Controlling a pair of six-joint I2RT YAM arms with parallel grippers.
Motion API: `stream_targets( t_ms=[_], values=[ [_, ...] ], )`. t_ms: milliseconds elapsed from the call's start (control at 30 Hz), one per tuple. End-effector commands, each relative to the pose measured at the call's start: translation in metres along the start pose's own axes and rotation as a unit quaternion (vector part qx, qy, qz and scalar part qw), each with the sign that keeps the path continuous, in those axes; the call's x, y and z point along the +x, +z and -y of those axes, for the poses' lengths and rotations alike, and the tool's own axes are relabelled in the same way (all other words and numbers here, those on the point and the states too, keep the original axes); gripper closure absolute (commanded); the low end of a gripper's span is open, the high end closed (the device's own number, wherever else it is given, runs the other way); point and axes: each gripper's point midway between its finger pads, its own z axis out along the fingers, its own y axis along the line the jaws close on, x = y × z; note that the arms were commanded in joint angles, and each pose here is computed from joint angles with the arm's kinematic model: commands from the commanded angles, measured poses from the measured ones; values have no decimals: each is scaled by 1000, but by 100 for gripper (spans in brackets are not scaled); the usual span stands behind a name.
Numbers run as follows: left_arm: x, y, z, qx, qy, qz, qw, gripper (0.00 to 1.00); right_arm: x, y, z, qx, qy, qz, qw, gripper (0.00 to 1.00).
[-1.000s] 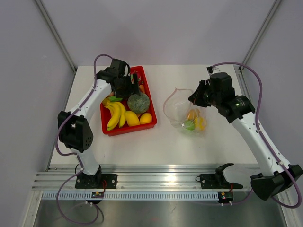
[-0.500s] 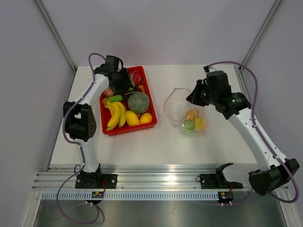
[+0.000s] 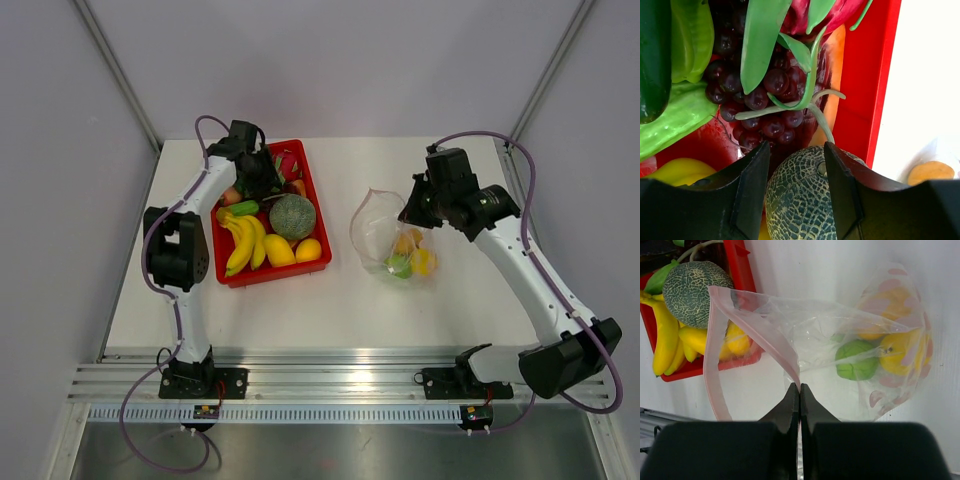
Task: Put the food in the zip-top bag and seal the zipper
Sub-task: Pick up the fake fruit from the bin.
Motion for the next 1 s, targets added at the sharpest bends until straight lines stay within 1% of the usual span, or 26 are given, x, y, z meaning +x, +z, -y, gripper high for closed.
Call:
stream_targets(
  t_ms=[0, 67, 133, 167, 200, 433, 533, 600, 633, 667, 700, 733, 900, 967],
  values=[
    [-19, 2, 3, 0, 4, 38, 999, 50, -13, -10, -1, 16, 7, 18, 1000, 100],
    [-17, 3, -2, -8, 5, 39, 999, 49, -15, -10, 0, 22, 8, 17, 1000, 100],
    [-11, 6, -11, -23, 4, 37, 999, 43, -17, -10, 0, 24, 8, 17, 1000, 100],
    [-11, 4, -11, -23, 4, 40, 999, 42, -17, -10, -1, 24, 8, 17, 1000, 100],
    [-12, 5, -13, -26, 3, 46, 999, 42, -18, -9, -2, 24, 8, 16, 1000, 100],
    [-6, 18, -26, -49, 0, 40, 998, 47, -18, -4, -6, 17, 16, 11, 1000, 100],
    [-9, 18, -28, -52, 1, 47, 998, 47, -18, -3, -5, 19, 15, 10, 1000, 100],
    [-11, 19, -28, -51, 3, 50, 997, 43, -18, -3, -5, 19, 14, 10, 1000, 100],
    [-11, 20, -27, -49, 6, 51, 997, 40, -18, -2, -6, 19, 14, 8, 1000, 100],
    [-14, 20, -27, -47, 6, 56, 997, 34, -18, -2, -6, 18, 15, 7, 1000, 100],
    [-15, 21, -27, -47, 9, 57, 997, 32, -19, 0, -6, 19, 14, 7, 1000, 100],
    [-16, 23, -30, -48, 8, 58, 997, 33, -19, 0, -7, 17, 14, 6, 1000, 100],
    [-18, 26, -28, -35, 7, 60, 998, 44, -18, 3, -7, 18, 11, 4, 1000, 100],
    [-18, 26, -27, -29, 9, 63, 998, 44, -18, 3, -8, 17, 10, 4, 1000, 100]
  ],
)
